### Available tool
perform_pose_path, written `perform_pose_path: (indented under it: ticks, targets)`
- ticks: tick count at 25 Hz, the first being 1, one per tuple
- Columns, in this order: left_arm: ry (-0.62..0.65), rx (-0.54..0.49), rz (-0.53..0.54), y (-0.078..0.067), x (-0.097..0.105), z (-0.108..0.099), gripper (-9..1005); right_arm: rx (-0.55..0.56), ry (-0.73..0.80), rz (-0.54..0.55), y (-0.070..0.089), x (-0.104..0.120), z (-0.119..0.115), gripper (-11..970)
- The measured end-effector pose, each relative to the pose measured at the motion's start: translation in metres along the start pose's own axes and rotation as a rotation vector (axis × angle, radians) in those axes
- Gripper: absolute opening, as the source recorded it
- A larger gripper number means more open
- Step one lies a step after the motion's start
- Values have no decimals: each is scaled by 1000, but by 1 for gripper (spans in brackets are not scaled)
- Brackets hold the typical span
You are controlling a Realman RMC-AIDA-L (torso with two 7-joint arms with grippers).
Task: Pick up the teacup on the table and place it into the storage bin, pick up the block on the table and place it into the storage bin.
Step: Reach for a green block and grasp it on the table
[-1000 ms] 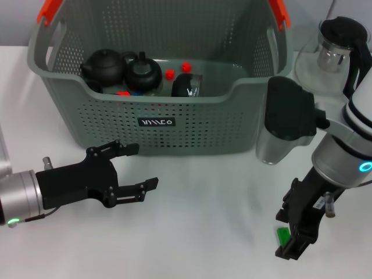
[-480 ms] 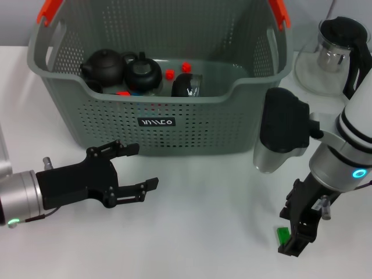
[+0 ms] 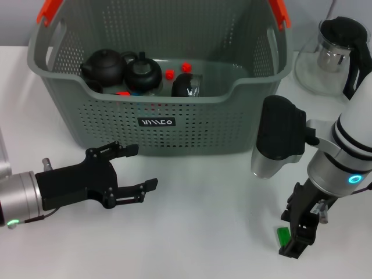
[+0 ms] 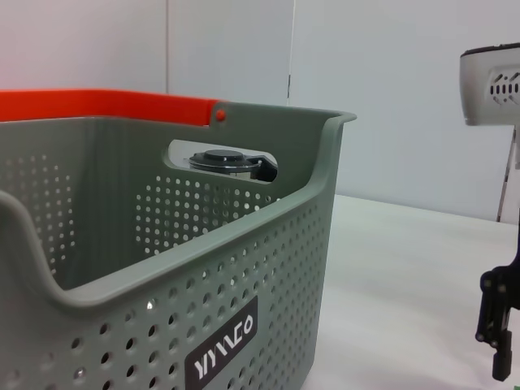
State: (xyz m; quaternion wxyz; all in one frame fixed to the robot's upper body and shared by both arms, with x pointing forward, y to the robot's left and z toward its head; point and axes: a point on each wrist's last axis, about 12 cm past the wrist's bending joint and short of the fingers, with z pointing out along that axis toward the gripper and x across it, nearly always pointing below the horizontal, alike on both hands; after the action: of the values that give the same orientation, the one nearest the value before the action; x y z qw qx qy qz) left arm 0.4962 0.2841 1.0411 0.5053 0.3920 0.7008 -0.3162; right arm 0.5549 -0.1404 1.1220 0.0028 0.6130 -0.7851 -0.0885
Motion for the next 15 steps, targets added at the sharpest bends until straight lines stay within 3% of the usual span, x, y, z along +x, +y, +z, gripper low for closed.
perform_pose_path:
  ticks: [15]
  targets:
    - [9,-12,-4,0,2,-1,860,36,21,-1,0,-3,8,759]
